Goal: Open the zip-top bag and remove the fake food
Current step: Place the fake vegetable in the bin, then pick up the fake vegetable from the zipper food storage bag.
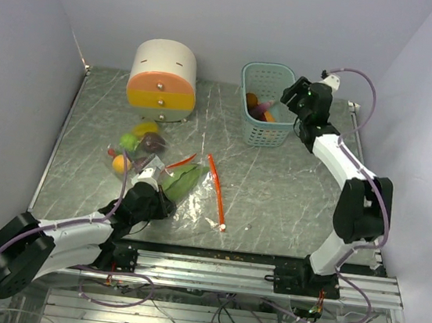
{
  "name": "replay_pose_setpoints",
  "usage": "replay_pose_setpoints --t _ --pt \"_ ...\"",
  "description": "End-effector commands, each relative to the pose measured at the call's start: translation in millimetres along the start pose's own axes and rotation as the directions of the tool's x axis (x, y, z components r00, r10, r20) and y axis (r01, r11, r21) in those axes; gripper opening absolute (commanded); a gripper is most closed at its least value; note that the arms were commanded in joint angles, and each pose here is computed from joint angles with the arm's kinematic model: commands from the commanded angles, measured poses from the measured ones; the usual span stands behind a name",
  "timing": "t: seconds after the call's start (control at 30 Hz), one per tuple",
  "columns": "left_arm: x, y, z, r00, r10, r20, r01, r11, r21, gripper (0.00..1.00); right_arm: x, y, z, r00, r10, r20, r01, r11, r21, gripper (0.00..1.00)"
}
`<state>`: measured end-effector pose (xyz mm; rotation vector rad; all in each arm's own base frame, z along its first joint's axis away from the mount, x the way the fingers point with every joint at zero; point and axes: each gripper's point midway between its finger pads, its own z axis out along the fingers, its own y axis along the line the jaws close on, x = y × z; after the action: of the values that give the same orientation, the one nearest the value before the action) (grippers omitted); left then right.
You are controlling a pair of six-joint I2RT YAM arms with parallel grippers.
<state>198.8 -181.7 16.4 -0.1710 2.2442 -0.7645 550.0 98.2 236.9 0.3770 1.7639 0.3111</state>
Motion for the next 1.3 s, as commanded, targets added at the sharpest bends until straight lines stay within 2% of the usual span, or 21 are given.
replay_pose_setpoints --t 0.0,0.07,0.13,0.33,0.47,0.67,0.87,1.0,1.27 --pt "-1 4 -2 1.000 0.007 0.004 -0.007 1.000 -0.015 0.07 -38 17 -52 0.994 0.032 0.107 -0.023 0.996 -0.084 0.56" --pt "-3 3 -3 1.000 0.010 0.008 -0.010 1.000 -0.017 0.07 -45 28 -84 0.989 0.063 0.134 -0.041 0.987 -0.158 0.52" --pt "-4 3 -3 1.000 0.012 0.009 -0.011 1.000 -0.021 0.07 -33 30 -109 0.989 0.078 0.126 -0.051 0.978 -0.200 0.49" --pt "-4 2 -5 1.000 0.011 0.006 -0.011 1.000 -0.016 0.07 36 18 -169 0.993 0.115 0.012 -0.108 0.956 -0.272 0.43" --pt "-7 0 -4 1.000 0.012 0.012 -0.012 1.000 -0.016 0.07 82 24 -199 0.987 0.134 -0.089 -0.158 0.918 -0.364 0.34" --pt "-7 -4 1 1.000 0.012 0.005 -0.012 1.000 -0.006 0.07 175 33 -221 0.964 0.039 -0.263 -0.143 0.910 -0.390 0.21" --pt "-4 -9 4 1.000 -0.005 -0.008 0.005 1.000 0.021 0.07 244 26 -238 0.923 0.031 -0.383 -0.188 0.906 -0.379 0.13" --pt "-4 -10 3 1.000 -0.001 -0.011 0.001 1.000 0.020 0.07 274 36 -245 0.896 0.008 -0.443 -0.205 0.893 -0.400 0.11" --pt "-1 -11 4 1.000 0.001 -0.021 0.000 1.000 0.026 0.07 304 73 -244 0.871 -0.079 -0.484 -0.182 0.865 -0.468 0.10"
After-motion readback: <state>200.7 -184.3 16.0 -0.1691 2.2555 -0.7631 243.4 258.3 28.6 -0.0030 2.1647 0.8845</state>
